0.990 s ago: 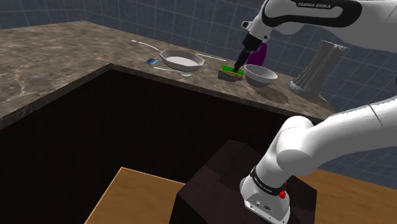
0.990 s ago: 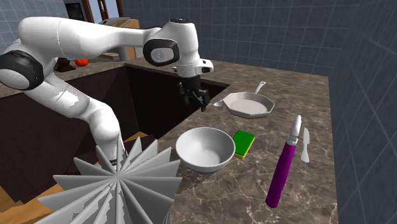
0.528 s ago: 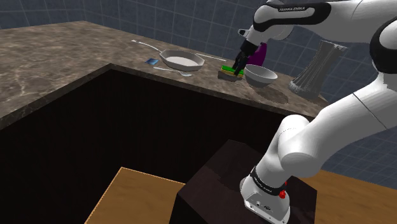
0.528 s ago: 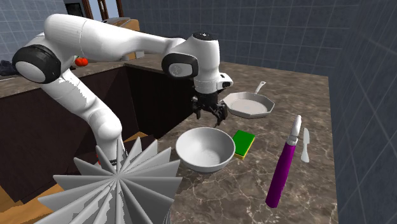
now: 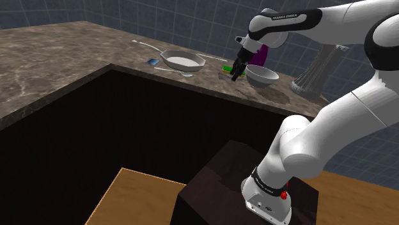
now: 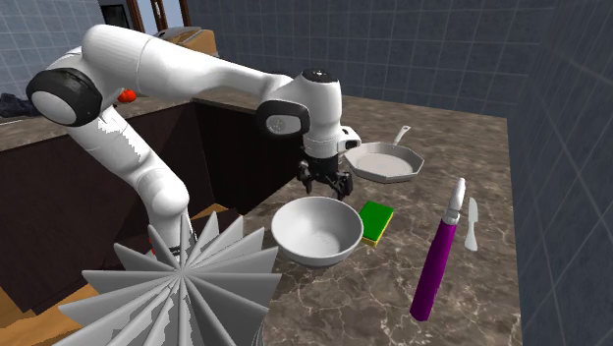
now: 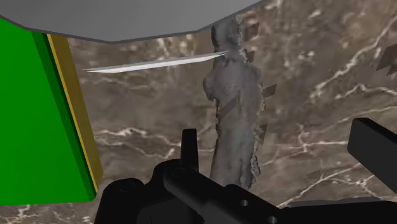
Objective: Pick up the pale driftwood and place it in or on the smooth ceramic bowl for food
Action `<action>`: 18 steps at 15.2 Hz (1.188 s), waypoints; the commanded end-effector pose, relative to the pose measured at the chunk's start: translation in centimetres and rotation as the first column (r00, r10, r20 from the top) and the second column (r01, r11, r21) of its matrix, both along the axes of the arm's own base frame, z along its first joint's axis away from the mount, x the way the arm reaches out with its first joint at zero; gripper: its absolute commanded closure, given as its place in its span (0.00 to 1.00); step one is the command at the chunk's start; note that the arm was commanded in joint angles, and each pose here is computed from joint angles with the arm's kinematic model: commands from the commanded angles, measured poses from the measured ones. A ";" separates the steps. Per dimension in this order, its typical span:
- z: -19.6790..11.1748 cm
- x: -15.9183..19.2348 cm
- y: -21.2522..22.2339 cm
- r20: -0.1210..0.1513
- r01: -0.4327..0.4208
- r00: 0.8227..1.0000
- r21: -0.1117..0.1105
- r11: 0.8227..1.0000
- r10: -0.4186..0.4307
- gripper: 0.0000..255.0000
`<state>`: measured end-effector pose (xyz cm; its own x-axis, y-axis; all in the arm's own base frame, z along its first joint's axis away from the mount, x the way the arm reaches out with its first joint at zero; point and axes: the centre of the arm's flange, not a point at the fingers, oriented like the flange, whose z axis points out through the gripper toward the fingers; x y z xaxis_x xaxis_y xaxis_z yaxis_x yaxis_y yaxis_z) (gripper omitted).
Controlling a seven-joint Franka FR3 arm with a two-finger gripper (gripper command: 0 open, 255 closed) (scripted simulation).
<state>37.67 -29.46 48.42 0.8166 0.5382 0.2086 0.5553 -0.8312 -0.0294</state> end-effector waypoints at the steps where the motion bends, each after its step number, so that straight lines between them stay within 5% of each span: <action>1: -0.2 0.0 0.0 0.000 0.000 1.000 0.000 1.000 0.000 0.00; 6: -0.2 0.0 0.0 0.000 0.000 1.000 0.000 1.000 0.000 0.00; 7: -0.2 0.0 0.0 0.000 0.000 1.000 0.000 1.000 0.000 1.00; 16: -0.2 0.0 0.0 0.000 0.000 1.000 0.000 1.000 0.000 1.00; 17: -0.2 0.0 0.0 0.000 0.000 1.000 0.000 1.000 0.000 0.00; 18: 0.8 1.7 0.5 -0.045 0.013 0.999 -0.045 0.999 -0.015 0.00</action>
<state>38.52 -29.25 48.66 0.8237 0.5377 0.1799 0.5500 -0.8348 -0.0231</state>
